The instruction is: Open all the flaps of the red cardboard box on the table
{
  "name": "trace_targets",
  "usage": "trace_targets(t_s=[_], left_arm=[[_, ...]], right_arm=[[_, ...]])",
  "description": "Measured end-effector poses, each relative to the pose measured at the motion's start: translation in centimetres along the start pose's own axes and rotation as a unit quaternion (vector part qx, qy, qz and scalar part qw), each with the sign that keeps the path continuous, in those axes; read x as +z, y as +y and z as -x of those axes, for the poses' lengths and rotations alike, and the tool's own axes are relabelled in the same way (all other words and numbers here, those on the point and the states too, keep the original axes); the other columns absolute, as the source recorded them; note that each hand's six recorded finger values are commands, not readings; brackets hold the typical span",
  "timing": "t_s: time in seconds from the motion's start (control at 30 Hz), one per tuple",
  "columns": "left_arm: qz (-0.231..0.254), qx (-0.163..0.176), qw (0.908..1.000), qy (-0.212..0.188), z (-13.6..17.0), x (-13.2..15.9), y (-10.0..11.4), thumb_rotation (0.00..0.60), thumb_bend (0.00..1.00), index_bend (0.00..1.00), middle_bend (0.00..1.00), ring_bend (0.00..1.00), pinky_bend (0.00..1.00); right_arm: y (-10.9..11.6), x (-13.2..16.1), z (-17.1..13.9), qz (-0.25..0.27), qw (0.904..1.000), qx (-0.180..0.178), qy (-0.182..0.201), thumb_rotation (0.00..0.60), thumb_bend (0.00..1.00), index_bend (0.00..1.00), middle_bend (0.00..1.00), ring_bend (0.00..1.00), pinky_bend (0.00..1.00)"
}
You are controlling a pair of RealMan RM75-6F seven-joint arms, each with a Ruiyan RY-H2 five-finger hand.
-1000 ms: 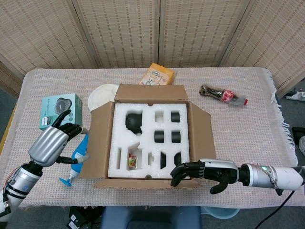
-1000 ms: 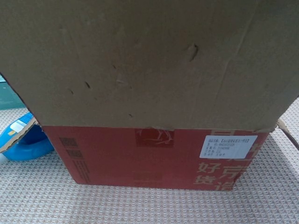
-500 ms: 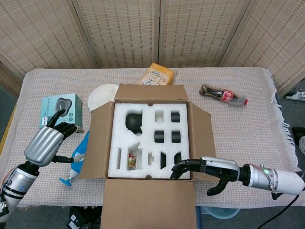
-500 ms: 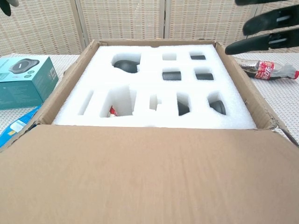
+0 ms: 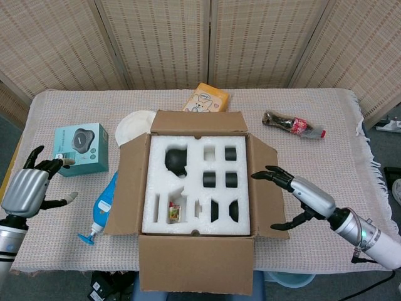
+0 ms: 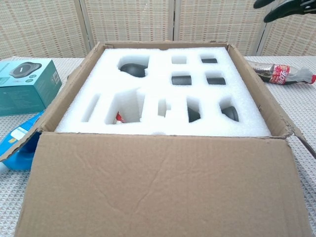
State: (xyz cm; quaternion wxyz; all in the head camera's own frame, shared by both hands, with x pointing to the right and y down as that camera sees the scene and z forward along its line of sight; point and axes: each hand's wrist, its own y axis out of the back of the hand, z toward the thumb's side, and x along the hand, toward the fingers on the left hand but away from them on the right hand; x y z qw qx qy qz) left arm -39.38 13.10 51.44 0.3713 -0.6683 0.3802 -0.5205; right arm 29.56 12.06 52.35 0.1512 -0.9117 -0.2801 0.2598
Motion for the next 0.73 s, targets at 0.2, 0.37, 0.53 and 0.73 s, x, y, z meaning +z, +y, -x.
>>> trace_targets(t_s=[0.2,0.37,0.53,0.73], left_arm=[[-0.014,0.023,0.9982,0.054,1.5,-2.5,-0.5,0.6,0.29,0.26,0.36,0.35,0.0],[-0.03,0.044,0.9942,0.094,3.2,-4.3,-1.1,0.6,0.32,0.25,0.35,0.35,0.0],[-0.044,0.057,0.99,0.122,5.5,-5.3,-2.1,0.6,0.32,0.25,0.35,0.34,0.0],[-0.061,0.049,0.986,0.148,8.7,-5.9,-3.4,0.6,0.32,0.26,0.35,0.34,0.0]], right_arm=[[1.3,-4.2,-3.6,-0.137,0.9805,-0.101,-0.099,0.6,0.08,0.08,0.12,0.12,0.0],[1.6,-7.8,-8.1,-0.186,0.9502,-0.159,-0.192,0.6,0.08,0.06,0.09,0.1,0.0],[1.5,-9.7,-11.2,-0.218,0.927,-0.19,-0.238,0.6,0.08,0.05,0.09,0.09,0.0],[0.5,-10.8,-13.8,-0.217,0.9152,-0.211,-0.266,0.6,0.08,0.05,0.09,0.09,0.0]])
